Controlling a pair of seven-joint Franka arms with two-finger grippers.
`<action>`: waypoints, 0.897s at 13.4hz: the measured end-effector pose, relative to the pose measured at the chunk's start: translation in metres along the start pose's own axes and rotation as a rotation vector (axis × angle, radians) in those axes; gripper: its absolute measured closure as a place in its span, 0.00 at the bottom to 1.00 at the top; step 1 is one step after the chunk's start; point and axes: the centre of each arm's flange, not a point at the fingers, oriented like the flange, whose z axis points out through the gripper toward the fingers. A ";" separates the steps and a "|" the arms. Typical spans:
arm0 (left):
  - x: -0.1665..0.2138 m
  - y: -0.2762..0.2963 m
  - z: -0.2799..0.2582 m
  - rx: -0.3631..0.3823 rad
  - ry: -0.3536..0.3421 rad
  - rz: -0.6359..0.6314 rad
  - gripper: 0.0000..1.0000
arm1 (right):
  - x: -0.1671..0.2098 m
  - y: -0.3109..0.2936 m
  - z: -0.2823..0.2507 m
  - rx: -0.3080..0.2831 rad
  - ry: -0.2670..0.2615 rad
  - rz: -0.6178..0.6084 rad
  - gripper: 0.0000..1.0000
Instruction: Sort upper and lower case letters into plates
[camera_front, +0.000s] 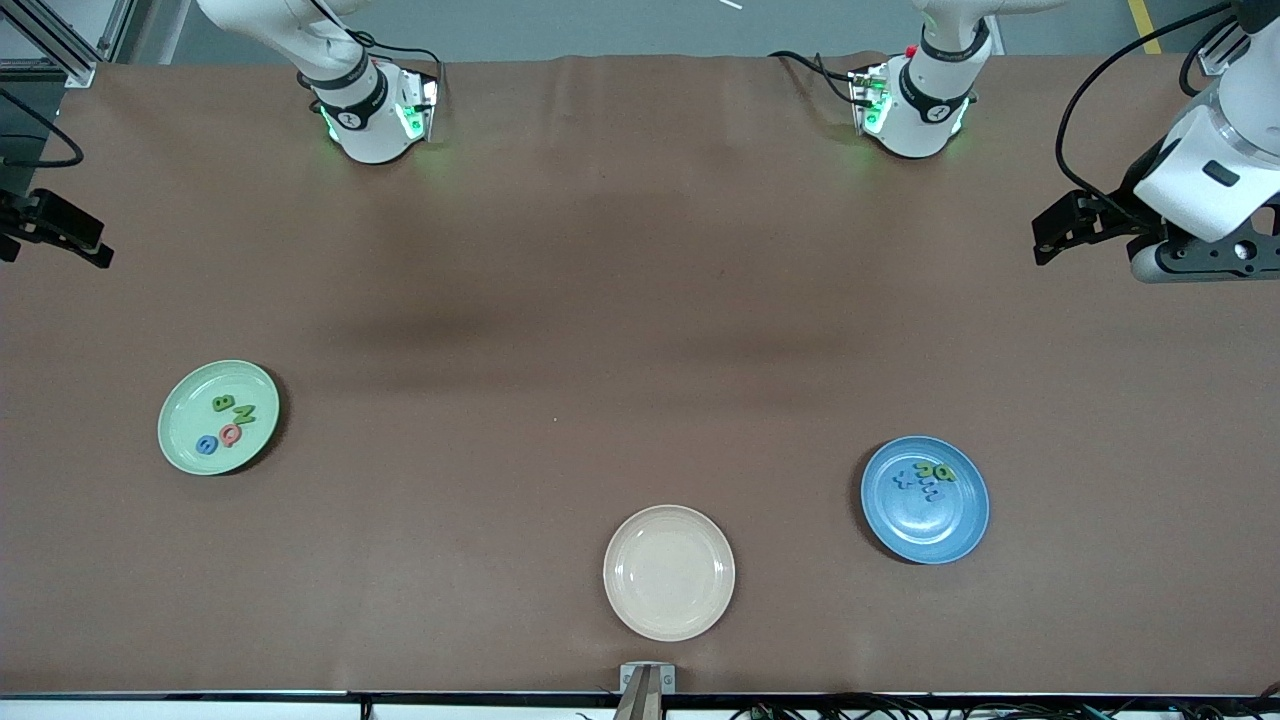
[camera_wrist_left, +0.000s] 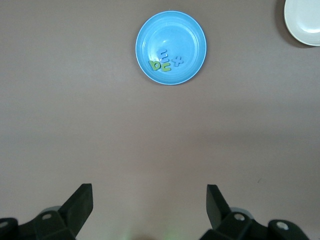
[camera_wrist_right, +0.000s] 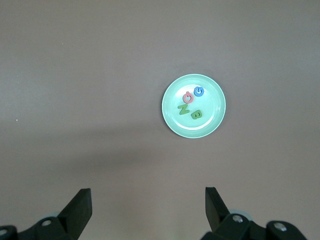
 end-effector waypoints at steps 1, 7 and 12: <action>0.000 0.000 0.000 0.000 0.000 0.000 0.00 | 0.002 -0.001 0.002 -0.002 0.001 0.000 0.00; 0.000 0.000 0.000 0.000 0.000 0.000 0.00 | 0.013 -0.010 0.008 -0.007 -0.001 -0.006 0.00; 0.000 0.000 0.000 0.000 0.000 0.001 0.00 | 0.014 0.007 0.000 0.033 0.019 0.031 0.00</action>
